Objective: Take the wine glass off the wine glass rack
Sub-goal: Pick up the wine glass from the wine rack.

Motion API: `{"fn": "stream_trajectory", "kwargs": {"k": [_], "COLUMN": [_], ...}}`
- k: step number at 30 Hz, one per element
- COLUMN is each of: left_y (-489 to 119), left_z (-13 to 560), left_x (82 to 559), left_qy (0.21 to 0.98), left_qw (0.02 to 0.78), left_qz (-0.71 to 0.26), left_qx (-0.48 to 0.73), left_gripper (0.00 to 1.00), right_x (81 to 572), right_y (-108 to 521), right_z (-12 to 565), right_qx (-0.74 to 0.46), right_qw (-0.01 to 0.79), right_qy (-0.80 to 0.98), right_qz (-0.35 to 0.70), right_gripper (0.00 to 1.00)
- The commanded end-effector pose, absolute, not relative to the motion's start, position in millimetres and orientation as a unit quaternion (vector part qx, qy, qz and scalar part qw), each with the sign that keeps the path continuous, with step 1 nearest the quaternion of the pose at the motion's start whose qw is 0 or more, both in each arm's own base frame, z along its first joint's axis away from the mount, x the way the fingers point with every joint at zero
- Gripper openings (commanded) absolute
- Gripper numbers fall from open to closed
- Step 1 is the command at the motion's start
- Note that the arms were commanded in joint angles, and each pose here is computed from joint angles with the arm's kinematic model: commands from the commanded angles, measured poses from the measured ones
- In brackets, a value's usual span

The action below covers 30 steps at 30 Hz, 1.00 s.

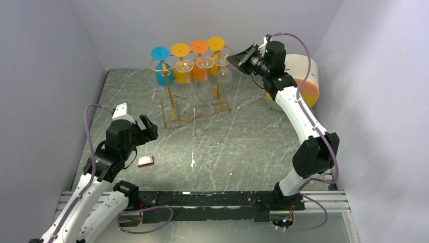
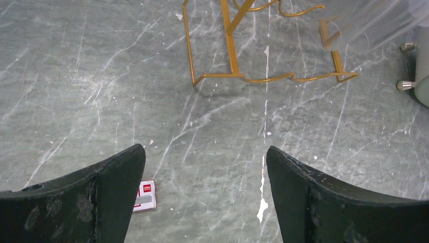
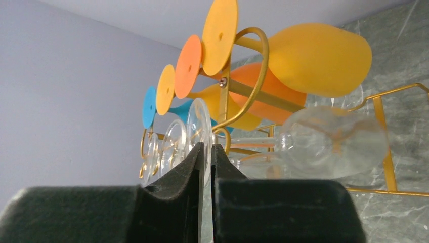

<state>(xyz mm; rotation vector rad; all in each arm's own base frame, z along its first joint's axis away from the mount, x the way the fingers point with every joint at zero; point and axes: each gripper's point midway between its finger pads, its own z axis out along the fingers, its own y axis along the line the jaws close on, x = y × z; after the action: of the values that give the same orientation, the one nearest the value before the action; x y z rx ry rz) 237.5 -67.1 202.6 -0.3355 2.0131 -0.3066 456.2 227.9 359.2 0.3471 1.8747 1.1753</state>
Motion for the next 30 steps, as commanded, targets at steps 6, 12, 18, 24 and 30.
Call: {"fn": "stream_trajectory", "kwargs": {"k": [6,12,18,24,30], "left_y": [-57,-56,-56,-45,-47], "left_z": [217,218,214,207,218], "left_x": [236,235,234,225,221], "left_qy": [0.825,0.822,0.825,0.829,0.816], "left_qw": [0.53,0.533,0.527,0.51,0.532], "left_qz": [-0.119,-0.12,-0.119,-0.102,-0.122], "left_qx": [-0.156,-0.159,-0.162,-0.204,-0.194], "left_gripper": [0.93,0.93,0.93,0.93,0.93], "right_x": [448,449,449,451,446], "right_y": [224,220,217,219,211], "right_z": [375,381,377,376,386], "right_qx": [0.142,0.152,0.171,0.181,0.187], "right_qw": [0.454,0.464,0.463,0.457,0.471], "right_qy": [0.737,0.731,0.725,0.718,0.718], "right_qz": [0.479,0.477,0.48,0.492,0.477], "right_gripper": [0.02,0.0,0.0,0.0,0.0]}}
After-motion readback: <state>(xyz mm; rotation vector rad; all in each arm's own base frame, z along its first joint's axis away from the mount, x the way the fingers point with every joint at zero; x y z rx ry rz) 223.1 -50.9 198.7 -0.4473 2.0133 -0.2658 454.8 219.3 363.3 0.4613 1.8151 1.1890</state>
